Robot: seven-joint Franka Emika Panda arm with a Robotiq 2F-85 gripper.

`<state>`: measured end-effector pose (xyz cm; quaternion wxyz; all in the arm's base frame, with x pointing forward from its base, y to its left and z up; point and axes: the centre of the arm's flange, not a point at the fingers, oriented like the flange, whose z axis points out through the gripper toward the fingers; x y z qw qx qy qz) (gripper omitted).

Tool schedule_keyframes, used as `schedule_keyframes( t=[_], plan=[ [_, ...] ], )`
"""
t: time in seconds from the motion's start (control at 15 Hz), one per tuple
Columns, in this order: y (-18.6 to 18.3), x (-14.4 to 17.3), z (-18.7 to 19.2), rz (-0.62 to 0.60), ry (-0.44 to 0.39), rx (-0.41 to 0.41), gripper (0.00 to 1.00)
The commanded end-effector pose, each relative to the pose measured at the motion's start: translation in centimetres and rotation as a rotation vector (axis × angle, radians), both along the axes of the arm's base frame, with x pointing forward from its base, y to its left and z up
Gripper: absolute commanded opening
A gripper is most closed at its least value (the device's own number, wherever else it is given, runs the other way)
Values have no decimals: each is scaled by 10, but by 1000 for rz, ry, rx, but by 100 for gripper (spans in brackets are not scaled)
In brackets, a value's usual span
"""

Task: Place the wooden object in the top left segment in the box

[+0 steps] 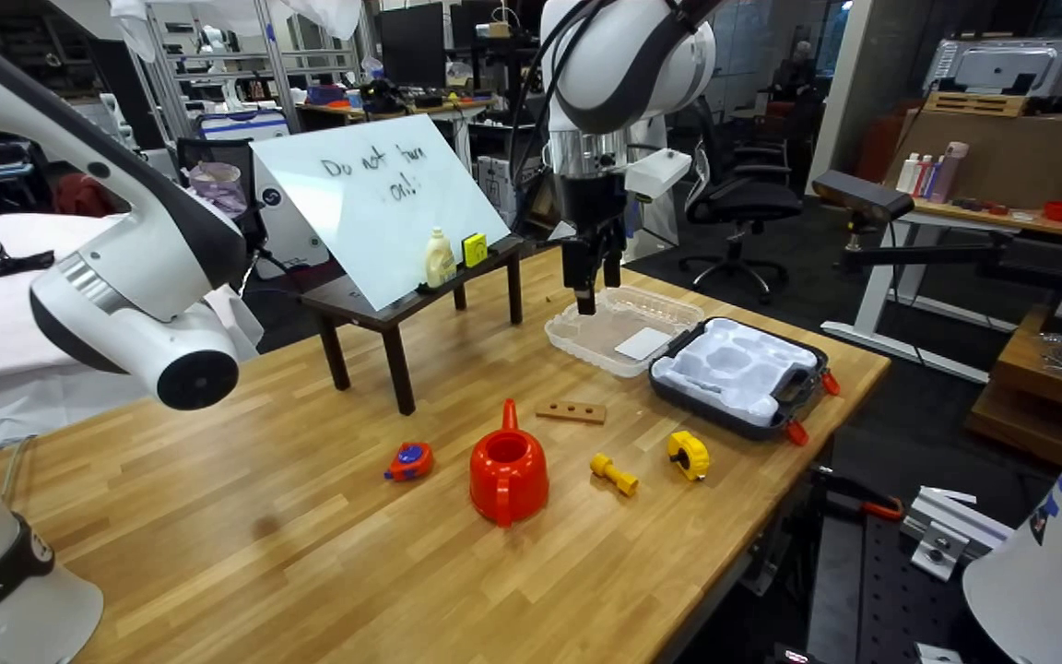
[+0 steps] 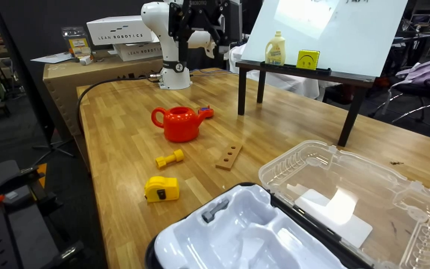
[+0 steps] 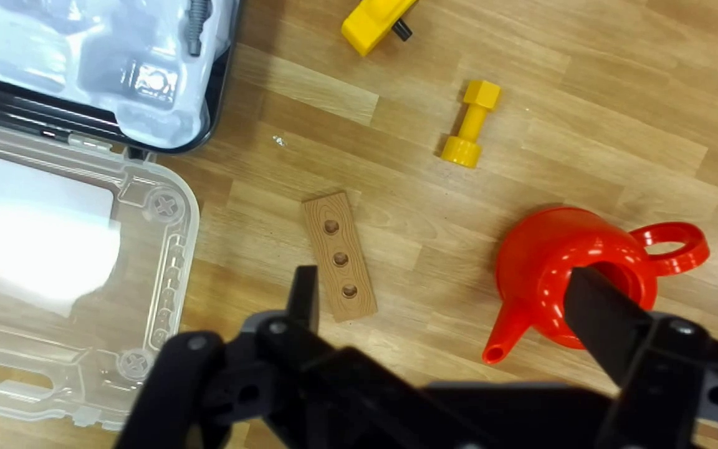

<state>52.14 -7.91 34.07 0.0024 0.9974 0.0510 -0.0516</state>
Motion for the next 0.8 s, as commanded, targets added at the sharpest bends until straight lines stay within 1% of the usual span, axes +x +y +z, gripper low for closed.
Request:
schedule_keyframes(
  t=[0.0, 0.2, 0.4, 0.47, 0.6, 0.73],
  plan=[
    [0, 0, 0, 0, 0, 0, 100],
    [-1, 1, -5, 0, -11, 4, 100],
    [-3, 3, -19, 29, -4, 10, 100],
    [-5, 5, -28, 28, -3, 9, 100],
    [-8, 14, -45, 15, -26, -31, 100],
    [-9, 25, -64, -2, -38, -32, 100]
  ],
)
